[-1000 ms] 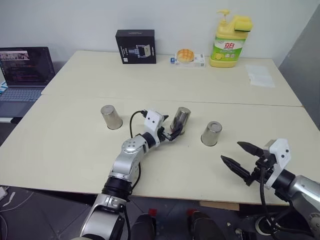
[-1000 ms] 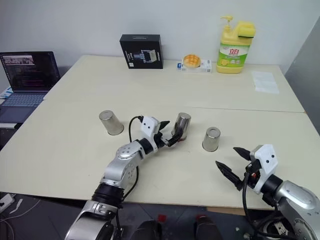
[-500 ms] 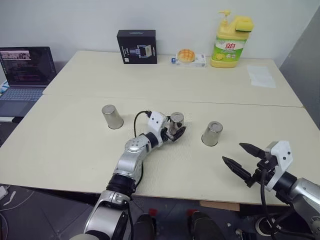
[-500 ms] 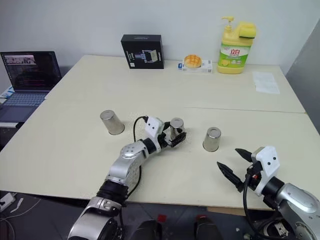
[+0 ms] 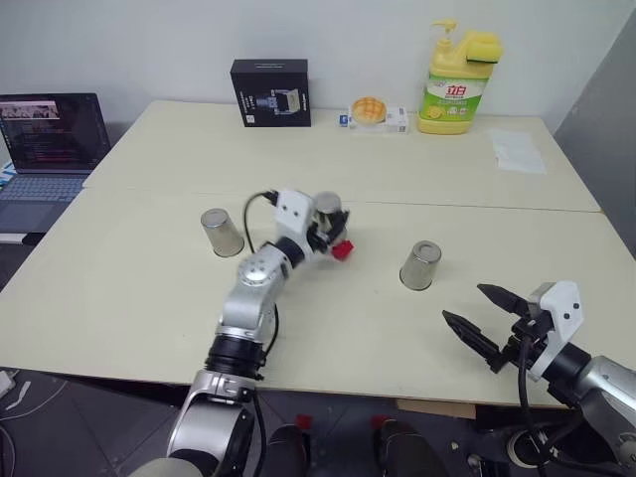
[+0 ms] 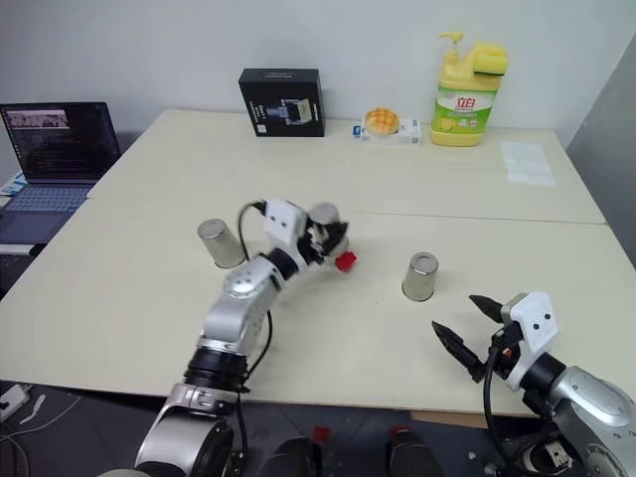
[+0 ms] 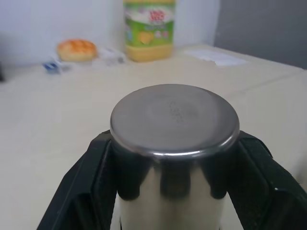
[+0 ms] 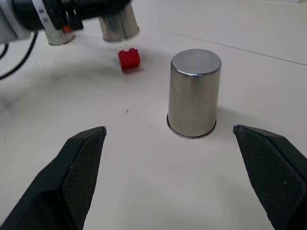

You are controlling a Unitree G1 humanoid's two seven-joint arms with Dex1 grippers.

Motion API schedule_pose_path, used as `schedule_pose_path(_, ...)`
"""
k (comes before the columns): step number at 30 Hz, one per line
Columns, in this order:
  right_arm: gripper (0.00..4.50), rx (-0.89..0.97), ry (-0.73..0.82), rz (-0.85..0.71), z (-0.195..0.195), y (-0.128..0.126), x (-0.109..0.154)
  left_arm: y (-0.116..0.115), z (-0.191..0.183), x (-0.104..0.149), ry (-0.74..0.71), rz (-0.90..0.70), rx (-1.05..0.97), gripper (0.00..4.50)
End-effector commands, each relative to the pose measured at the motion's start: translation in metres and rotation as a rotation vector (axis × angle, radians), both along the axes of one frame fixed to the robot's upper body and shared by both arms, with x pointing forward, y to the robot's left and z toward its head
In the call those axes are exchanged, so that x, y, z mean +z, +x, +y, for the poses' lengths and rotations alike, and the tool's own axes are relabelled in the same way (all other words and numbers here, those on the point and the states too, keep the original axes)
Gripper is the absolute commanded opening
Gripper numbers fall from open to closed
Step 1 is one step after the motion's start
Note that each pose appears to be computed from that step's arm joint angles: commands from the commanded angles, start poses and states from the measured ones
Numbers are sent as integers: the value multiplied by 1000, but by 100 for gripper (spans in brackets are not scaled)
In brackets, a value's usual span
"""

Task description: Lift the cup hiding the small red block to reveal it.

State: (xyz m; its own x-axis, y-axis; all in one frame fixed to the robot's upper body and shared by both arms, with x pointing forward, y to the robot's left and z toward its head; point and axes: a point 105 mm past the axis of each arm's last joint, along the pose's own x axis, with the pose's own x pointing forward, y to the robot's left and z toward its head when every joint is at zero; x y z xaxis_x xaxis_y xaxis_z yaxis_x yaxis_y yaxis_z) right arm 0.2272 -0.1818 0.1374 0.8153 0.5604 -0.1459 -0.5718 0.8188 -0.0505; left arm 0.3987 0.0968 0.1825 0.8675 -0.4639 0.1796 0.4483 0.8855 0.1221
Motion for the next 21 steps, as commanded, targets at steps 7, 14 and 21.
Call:
schedule_pose_path(7, 450, 32, -7, -59, 7, 3, 14, 7, 27, -39, -145, 173, 169, 272)
schedule_pose_path(14, 450, 28, -8, -58, 8, 1, 15, 10, 31, -65, -98, 207, 187, 272)
schedule_pose_path(21, 450, 25, -7, -57, 8, 3, 15, 7, 25, -37, -64, 115, 152, 272)
